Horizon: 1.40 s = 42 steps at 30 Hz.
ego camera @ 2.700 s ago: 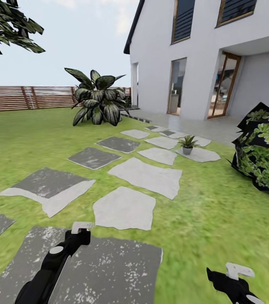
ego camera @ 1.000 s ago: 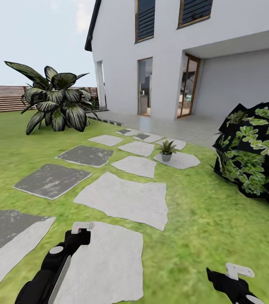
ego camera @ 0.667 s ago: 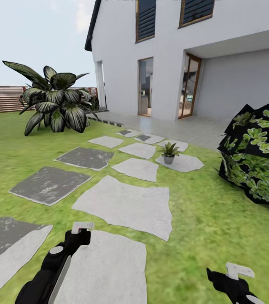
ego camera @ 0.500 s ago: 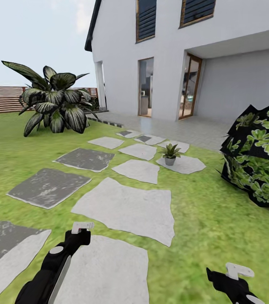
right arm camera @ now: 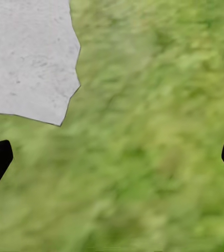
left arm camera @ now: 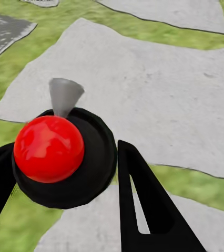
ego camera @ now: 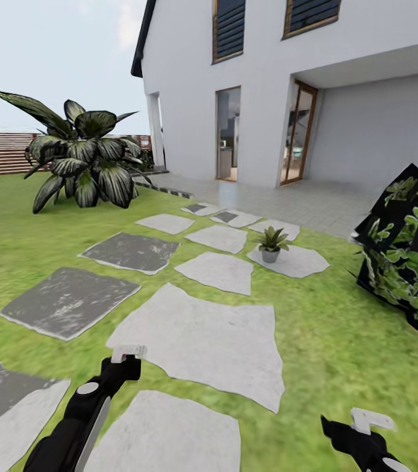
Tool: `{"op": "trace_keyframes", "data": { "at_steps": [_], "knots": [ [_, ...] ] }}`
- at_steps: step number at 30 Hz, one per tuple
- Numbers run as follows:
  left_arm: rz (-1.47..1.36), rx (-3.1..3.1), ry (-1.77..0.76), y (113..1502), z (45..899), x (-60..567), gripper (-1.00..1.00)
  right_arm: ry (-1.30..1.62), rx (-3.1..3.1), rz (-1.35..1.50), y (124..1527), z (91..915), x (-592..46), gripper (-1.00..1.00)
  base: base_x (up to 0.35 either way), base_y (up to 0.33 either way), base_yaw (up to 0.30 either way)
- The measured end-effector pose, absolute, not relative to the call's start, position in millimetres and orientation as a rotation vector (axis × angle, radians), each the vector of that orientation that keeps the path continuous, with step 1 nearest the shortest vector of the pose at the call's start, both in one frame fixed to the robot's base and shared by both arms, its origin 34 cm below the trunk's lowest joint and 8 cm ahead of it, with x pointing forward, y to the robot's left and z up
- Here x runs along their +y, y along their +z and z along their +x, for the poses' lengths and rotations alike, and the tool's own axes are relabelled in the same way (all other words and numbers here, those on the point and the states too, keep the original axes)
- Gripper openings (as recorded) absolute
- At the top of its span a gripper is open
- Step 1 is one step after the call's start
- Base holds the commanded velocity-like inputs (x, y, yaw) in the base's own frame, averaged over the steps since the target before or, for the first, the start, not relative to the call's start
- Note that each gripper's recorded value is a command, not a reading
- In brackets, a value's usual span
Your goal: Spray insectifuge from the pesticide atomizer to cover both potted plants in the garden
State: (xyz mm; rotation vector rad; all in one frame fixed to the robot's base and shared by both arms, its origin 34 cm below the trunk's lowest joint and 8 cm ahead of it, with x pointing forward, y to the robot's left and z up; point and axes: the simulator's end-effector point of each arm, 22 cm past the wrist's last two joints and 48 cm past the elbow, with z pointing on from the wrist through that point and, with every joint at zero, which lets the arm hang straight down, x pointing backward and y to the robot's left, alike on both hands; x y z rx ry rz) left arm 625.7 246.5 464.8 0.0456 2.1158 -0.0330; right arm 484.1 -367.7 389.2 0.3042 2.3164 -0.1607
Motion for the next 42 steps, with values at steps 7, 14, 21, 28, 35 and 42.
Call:
{"op": "trace_keyframes", "data": {
  "at_steps": [7, 14, 21, 28, 35, 42],
  "knots": [
    [0.045, 2.116, -0.033, 464.8, 625.7, 246.3, -1.00, -0.160, 2.316, 0.306, 389.2, 484.1, -367.8, 1.00, 0.336, 0.081, -0.002],
    [0.046, 2.116, -0.033, 464.8, 625.7, 246.3, -1.00, -0.159, 2.316, 0.306, 389.2, 484.1, -367.5, 1.00, 0.336, 0.081, -0.104],
    [0.046, 2.116, -0.033, 464.8, 625.7, 246.5, -1.00, -0.165, 2.317, 0.302, 389.0, 483.9, -368.2, 1.00, 0.336, 0.081, -0.055],
    [0.046, 2.116, -0.033, 464.8, 625.7, 246.4, -1.00, -0.165, 2.316, 0.301, 389.4, 484.1, -368.5, 1.00, 0.336, 0.081, -0.001],
    [0.046, 2.116, -0.032, 464.8, 625.7, 246.6, -1.00, -0.165, 2.315, 0.301, 389.6, 484.3, -368.5, 1.00, 0.336, 0.081, 0.000],
    [0.046, 2.116, -0.032, 464.8, 625.7, 246.7, -1.00, -0.159, 2.315, 0.306, 389.5, 484.3, -367.8, 1.00, 0.336, 0.038, 0.000]
  ]
}}
